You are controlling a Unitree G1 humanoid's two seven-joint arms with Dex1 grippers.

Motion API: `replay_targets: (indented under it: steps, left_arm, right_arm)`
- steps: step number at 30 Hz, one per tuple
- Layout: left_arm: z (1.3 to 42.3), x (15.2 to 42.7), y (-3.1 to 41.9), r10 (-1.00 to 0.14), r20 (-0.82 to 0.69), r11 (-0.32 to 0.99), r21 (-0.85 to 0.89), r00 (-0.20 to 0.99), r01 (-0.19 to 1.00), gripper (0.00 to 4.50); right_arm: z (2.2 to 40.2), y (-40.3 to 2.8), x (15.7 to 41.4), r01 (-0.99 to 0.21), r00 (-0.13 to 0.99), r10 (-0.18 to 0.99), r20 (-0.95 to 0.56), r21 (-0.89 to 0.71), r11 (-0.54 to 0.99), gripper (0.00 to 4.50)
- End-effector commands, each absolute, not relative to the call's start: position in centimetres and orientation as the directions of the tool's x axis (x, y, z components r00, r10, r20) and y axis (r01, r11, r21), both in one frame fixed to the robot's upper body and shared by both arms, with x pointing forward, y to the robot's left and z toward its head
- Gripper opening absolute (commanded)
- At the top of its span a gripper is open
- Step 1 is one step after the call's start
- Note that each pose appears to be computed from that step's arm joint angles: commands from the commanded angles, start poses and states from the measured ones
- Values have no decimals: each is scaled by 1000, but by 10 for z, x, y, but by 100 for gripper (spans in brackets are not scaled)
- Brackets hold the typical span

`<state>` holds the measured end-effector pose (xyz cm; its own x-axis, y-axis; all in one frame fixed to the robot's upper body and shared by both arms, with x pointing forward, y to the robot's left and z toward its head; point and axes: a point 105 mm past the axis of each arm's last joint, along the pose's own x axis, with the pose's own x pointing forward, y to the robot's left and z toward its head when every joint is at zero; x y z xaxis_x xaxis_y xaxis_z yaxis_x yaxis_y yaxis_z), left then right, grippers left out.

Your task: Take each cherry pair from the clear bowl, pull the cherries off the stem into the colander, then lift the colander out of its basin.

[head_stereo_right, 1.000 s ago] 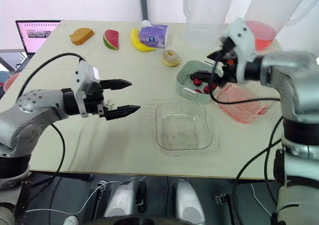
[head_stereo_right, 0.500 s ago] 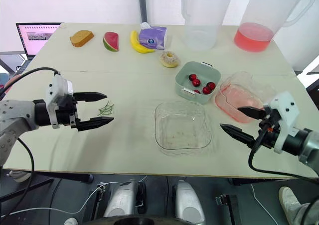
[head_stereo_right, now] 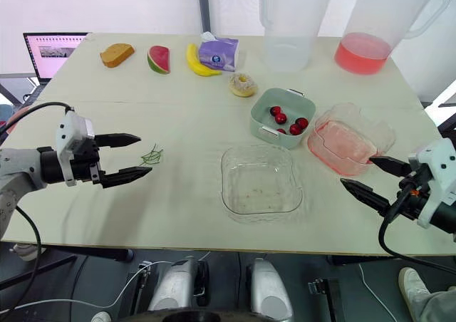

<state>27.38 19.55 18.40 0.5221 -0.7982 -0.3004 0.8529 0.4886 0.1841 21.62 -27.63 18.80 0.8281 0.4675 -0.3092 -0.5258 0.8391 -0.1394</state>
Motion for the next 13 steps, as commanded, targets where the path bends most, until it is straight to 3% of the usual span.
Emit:
replay_targets:
  steps: [1,13]
  left_arm:
    - [194,272,198,-799,-271,492,221,538,842,450]
    - [196,273,196,-804,-257,489,227,536,842,450]
  right_arm:
    - [196,-269,216,-547,822,490,-290,-168,820,447]
    - [197,-261,217,-570,808,513,-288,-164,805,447]
